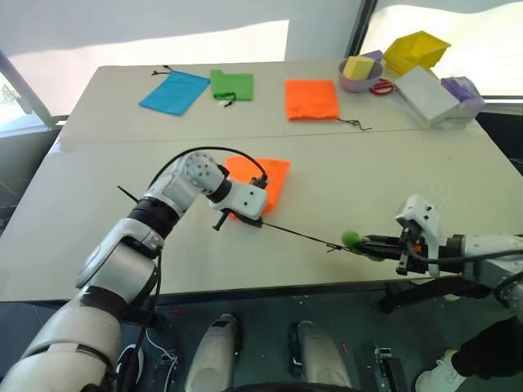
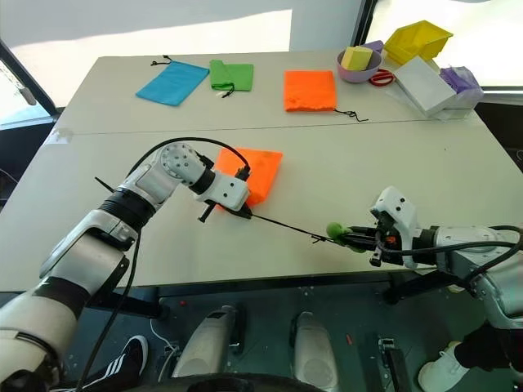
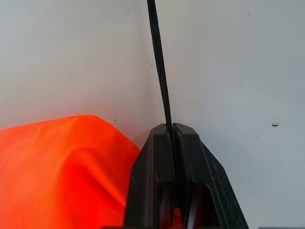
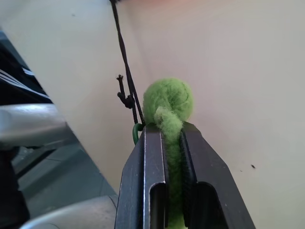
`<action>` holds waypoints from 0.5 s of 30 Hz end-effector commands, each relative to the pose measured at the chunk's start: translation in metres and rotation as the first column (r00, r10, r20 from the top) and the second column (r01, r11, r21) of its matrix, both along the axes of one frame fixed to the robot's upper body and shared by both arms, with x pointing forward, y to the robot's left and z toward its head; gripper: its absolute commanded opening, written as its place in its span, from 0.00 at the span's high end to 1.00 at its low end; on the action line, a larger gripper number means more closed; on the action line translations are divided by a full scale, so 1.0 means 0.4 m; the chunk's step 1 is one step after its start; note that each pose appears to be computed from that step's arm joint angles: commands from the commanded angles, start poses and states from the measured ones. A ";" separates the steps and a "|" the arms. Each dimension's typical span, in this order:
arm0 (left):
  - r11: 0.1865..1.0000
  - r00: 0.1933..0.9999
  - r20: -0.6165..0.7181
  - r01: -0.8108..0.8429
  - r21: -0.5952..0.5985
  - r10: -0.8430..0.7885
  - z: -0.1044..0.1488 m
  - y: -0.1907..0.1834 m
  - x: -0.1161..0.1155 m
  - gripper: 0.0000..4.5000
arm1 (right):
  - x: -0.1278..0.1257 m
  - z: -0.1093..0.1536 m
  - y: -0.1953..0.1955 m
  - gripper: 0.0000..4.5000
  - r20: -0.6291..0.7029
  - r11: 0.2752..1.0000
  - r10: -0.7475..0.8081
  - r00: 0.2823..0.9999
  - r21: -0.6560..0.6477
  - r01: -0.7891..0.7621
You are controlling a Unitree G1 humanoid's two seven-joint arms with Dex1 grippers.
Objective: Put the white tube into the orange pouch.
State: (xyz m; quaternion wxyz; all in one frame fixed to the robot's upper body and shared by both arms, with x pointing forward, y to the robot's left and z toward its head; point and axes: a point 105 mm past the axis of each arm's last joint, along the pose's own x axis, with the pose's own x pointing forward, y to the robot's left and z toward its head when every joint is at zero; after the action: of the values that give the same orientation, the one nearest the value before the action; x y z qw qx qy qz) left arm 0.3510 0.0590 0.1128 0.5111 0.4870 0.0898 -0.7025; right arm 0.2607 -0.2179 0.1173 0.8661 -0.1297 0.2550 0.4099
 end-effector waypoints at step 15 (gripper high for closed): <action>0.940 0.960 -0.241 -0.205 -0.271 0.140 0.018 -0.019 -0.024 0.69 | 0.084 0.045 0.015 0.62 0.143 0.996 -0.083 0.986 0.040 0.078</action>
State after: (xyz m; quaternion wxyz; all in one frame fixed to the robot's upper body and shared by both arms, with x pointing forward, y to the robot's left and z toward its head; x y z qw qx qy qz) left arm 0.3406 0.0580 0.1060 0.6137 0.3255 0.1112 -0.7106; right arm 0.2905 -0.2150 0.1158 0.8917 -0.1292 0.2246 0.3710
